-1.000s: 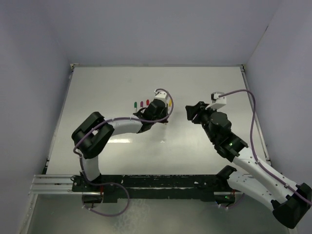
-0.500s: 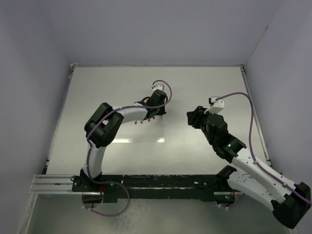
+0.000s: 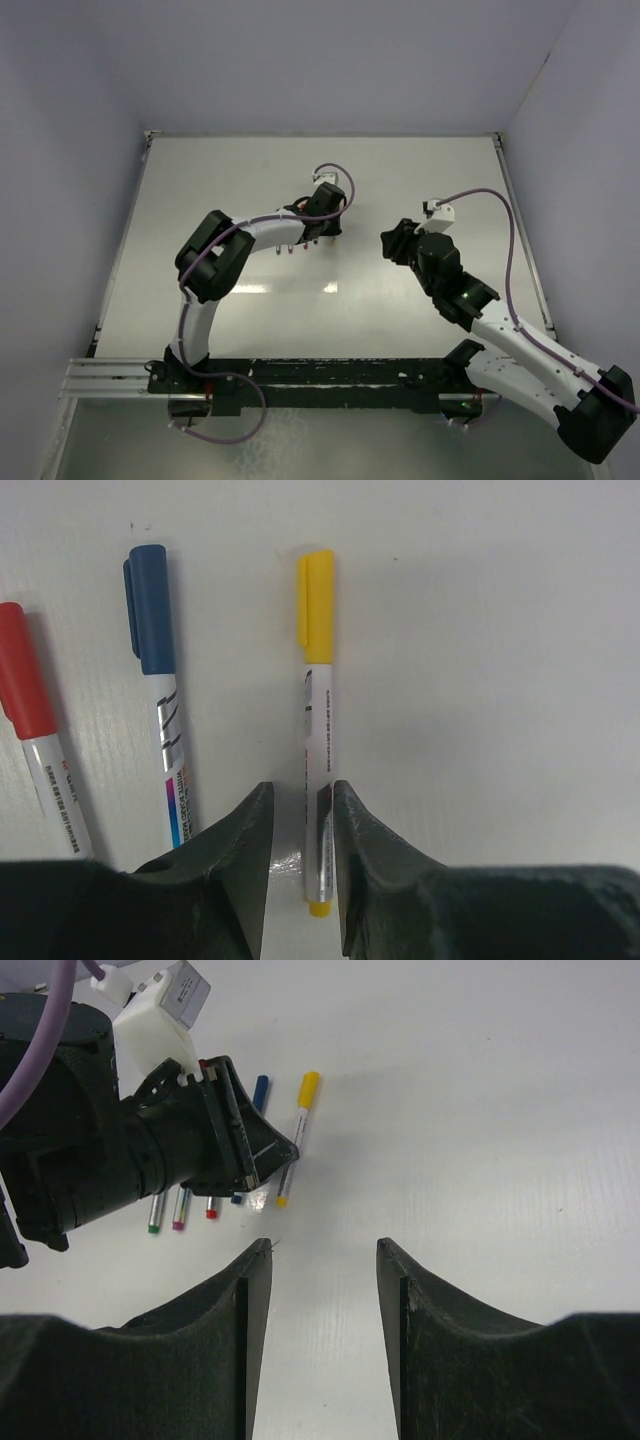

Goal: Insert the pens into the pen caps

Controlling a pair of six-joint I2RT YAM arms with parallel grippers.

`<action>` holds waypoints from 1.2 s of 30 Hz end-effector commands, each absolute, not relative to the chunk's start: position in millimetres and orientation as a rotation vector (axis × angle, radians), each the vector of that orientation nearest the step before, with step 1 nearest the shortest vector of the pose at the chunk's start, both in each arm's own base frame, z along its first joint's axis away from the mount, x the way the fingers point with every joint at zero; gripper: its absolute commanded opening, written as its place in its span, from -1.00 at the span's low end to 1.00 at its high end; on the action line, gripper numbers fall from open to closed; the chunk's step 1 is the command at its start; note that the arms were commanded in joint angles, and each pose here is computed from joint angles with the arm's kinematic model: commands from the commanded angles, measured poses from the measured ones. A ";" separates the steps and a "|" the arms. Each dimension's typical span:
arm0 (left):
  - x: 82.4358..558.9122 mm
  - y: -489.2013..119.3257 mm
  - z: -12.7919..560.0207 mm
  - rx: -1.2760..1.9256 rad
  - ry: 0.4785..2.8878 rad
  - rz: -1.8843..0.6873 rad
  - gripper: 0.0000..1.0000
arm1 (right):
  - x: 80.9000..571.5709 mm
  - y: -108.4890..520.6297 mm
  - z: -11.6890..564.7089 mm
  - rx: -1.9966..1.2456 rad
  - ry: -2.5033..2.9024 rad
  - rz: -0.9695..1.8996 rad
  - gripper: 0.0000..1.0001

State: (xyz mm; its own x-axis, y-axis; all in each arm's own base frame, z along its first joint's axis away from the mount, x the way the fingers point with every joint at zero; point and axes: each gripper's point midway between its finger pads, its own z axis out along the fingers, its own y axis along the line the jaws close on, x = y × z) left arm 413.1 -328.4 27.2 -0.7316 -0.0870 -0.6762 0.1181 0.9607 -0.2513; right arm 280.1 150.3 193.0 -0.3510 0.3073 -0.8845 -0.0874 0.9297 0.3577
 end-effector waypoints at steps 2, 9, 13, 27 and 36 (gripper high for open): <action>416.5 -328.4 38.1 0.016 2.363 -0.368 -0.32 | 282.0 152.6 205.4 0.185 1.847 0.451 -0.03; 421.7 -338.1 117.1 0.046 2.213 -0.494 -0.32 | 280.0 148.3 210.2 0.190 1.827 0.446 -0.04; 415.0 -336.9 168.9 0.072 2.100 -0.571 -0.33 | 281.7 142.4 208.9 0.206 1.820 0.413 -0.03; 353.3 -253.2 189.8 0.107 1.970 -0.443 -0.36 | 305.7 70.7 203.0 0.360 1.790 0.202 0.12; 308.4 -154.6 219.3 -0.039 1.859 -0.213 -0.21 | 314.9 -8.4 197.9 0.740 1.710 0.243 0.14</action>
State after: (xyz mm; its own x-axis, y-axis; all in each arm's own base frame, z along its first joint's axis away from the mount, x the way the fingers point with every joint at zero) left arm 313.4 -197.3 172.9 -0.4402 -0.0845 -0.8939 0.1872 0.9651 -0.1834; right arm 314.0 1.1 186.6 -0.1722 0.4782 -0.8612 0.3446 0.8482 0.4021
